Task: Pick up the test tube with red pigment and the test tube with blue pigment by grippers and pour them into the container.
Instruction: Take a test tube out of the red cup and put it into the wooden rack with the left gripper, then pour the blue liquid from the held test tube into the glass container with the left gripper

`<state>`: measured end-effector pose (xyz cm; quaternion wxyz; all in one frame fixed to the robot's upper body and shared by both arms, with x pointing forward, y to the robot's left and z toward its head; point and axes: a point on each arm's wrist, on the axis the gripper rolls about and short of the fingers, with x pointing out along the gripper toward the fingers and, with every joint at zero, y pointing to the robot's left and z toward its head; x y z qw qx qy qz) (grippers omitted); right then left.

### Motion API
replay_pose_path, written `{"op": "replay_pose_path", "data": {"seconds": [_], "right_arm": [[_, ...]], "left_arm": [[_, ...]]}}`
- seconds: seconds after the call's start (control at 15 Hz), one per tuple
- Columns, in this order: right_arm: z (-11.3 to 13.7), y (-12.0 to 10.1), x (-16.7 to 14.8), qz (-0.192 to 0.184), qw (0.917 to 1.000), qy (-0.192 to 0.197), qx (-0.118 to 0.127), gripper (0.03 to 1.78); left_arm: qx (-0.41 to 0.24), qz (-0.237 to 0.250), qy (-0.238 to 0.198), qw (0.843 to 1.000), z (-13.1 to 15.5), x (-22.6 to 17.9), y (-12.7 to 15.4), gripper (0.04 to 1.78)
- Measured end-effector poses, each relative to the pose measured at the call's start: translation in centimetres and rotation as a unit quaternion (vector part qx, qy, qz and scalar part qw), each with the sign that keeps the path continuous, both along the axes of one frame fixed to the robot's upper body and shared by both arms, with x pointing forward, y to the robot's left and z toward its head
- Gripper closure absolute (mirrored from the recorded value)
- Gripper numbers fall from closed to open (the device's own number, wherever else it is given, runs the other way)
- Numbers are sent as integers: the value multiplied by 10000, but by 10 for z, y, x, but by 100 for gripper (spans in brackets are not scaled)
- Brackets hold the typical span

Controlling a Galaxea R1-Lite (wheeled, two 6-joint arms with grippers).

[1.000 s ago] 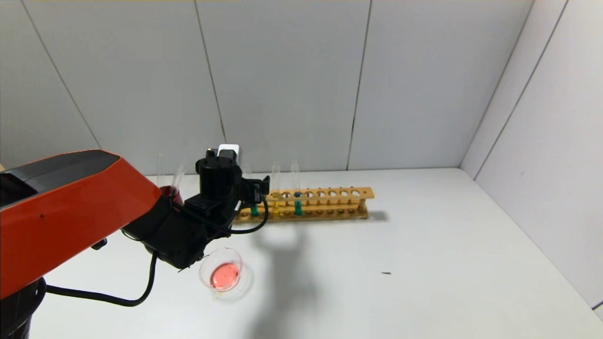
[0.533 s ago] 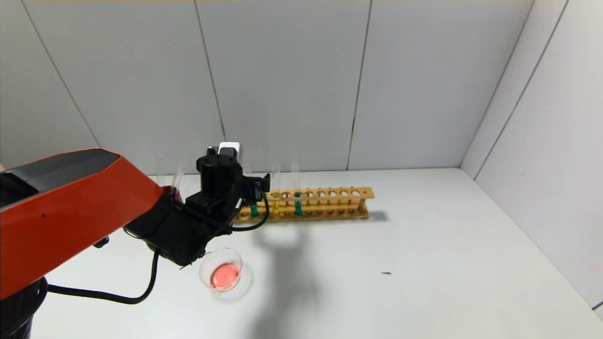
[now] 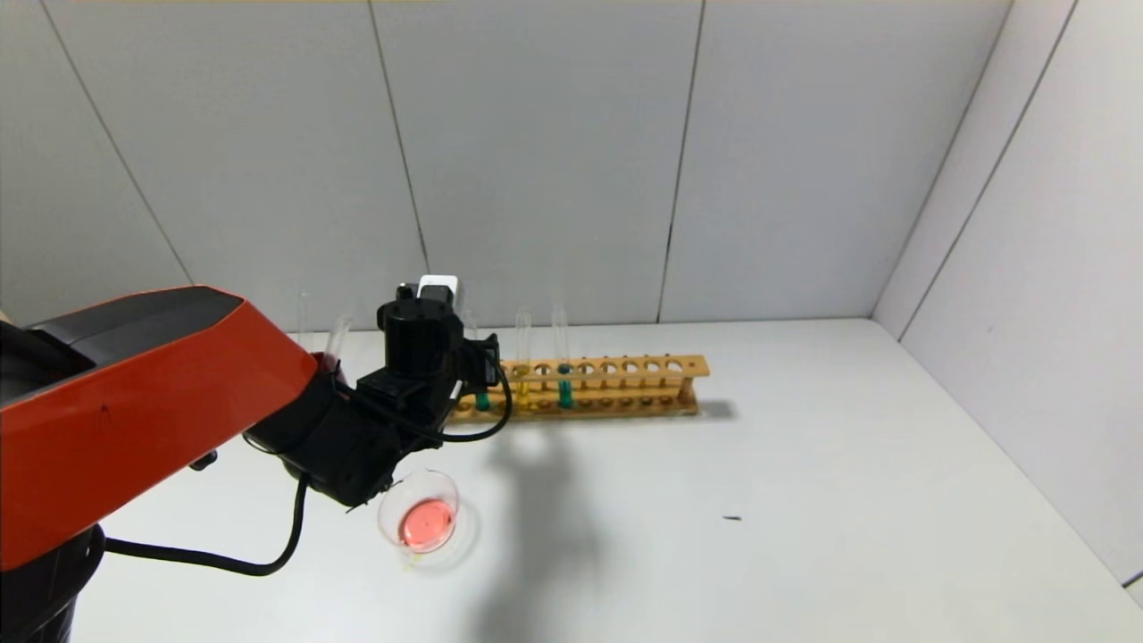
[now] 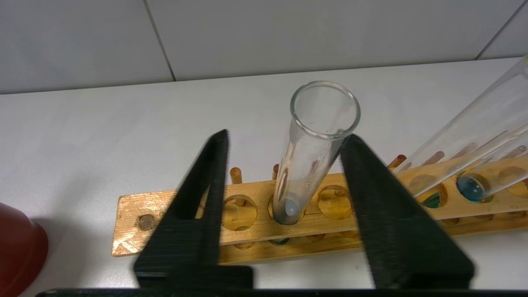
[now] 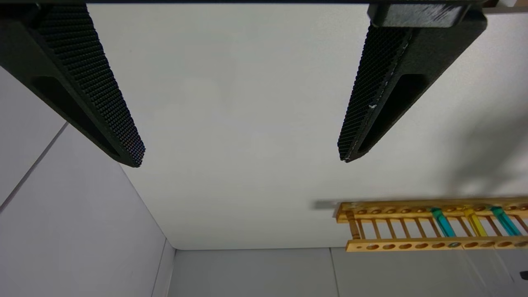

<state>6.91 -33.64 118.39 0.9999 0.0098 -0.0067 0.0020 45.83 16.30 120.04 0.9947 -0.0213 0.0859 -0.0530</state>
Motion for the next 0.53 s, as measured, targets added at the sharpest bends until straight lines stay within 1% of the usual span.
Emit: {"op": "replay_pose_path", "data": {"seconds": [0.13,0.2,0.27,0.53], "right_arm": [[0,0,0,2,10000,2,2,10],[0,0,0,2,10000,2,2,10],[0,0,0,2,10000,0,2,10],[0,0,0,0,10000,0,0,10]], "left_arm": [[4,0,6,10000,-1,0,0,131],[6,0,10,10000,-1,0,0,143],[8,-2,16,10000,-1,0,0,151],[6,-9,17,10000,-1,-1,0,152]]}}
